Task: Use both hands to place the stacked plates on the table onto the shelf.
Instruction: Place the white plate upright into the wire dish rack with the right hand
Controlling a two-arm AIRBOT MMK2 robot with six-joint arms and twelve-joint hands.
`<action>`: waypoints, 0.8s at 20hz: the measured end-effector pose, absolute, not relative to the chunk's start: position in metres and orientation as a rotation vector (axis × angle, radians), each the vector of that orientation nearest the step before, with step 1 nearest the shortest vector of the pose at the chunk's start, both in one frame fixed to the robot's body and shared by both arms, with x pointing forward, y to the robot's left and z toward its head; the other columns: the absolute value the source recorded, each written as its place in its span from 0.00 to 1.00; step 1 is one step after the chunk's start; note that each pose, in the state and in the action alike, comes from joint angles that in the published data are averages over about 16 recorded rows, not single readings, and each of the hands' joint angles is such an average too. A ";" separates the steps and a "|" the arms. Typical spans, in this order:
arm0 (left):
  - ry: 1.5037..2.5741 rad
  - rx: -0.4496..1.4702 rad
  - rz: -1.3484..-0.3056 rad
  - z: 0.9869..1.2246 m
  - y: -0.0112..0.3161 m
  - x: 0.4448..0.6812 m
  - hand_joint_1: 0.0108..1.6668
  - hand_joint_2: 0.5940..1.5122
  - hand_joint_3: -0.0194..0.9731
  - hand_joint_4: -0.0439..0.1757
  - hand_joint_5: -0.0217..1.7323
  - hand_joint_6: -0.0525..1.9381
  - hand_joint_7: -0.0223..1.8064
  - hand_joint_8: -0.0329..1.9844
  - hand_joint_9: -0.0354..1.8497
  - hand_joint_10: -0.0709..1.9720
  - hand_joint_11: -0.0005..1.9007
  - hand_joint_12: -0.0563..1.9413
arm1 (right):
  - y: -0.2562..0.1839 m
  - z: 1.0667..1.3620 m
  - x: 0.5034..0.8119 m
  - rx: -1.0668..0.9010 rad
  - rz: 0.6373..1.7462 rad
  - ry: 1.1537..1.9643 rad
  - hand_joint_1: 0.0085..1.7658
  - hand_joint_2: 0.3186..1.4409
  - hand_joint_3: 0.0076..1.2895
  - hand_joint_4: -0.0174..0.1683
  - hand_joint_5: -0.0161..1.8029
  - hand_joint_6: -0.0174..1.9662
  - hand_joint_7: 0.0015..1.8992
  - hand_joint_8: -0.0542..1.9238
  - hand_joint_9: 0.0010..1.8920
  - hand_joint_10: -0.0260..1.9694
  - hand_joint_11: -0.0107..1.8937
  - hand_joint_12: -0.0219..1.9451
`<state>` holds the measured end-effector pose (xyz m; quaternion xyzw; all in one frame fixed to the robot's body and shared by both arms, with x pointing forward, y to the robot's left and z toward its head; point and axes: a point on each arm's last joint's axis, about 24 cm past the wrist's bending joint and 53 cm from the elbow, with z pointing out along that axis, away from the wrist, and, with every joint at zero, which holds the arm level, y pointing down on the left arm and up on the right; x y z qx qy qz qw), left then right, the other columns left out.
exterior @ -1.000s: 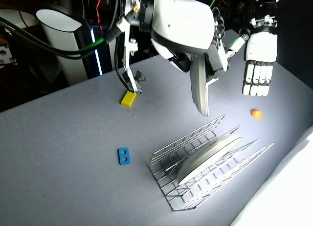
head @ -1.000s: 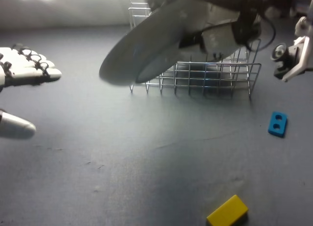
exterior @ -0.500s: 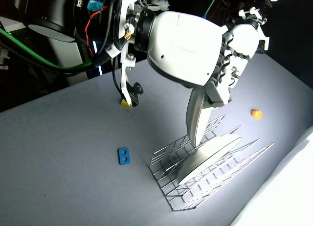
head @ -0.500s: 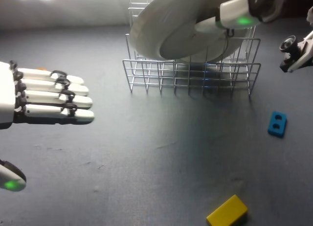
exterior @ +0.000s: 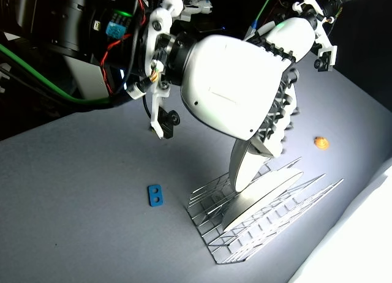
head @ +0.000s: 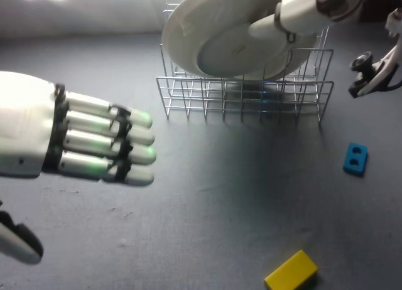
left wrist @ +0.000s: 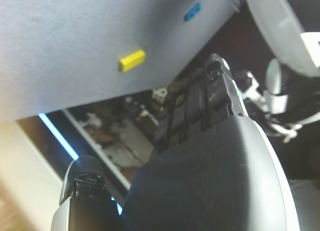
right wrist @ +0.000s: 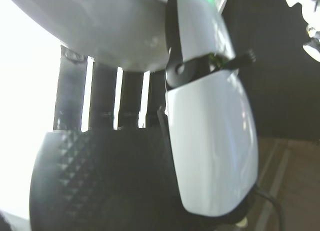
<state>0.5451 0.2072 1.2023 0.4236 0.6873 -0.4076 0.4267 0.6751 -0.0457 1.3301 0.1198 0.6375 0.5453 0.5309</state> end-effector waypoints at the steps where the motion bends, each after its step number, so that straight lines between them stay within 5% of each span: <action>1: 1.712 1.075 -1.025 1.202 0.205 0.542 0.01 0.56 0.03 0.23 0.02 0.03 0.02 0.01 0.03 0.01 0.01 0.03 | -0.046 1.328 0.678 0.298 1.302 1.526 0.77 0.58 0.01 0.05 0.51 0.51 0.52 0.51 0.51 0.57 0.43 0.62; 16: 1.693 1.199 -1.149 1.199 0.186 0.502 0.00 0.56 0.03 0.23 0.03 0.03 0.02 0.01 0.03 0.01 0.01 0.03 | -0.049 1.287 0.708 0.385 1.257 1.591 0.77 0.59 0.01 0.04 0.51 0.49 0.53 0.50 0.51 0.57 0.44 0.62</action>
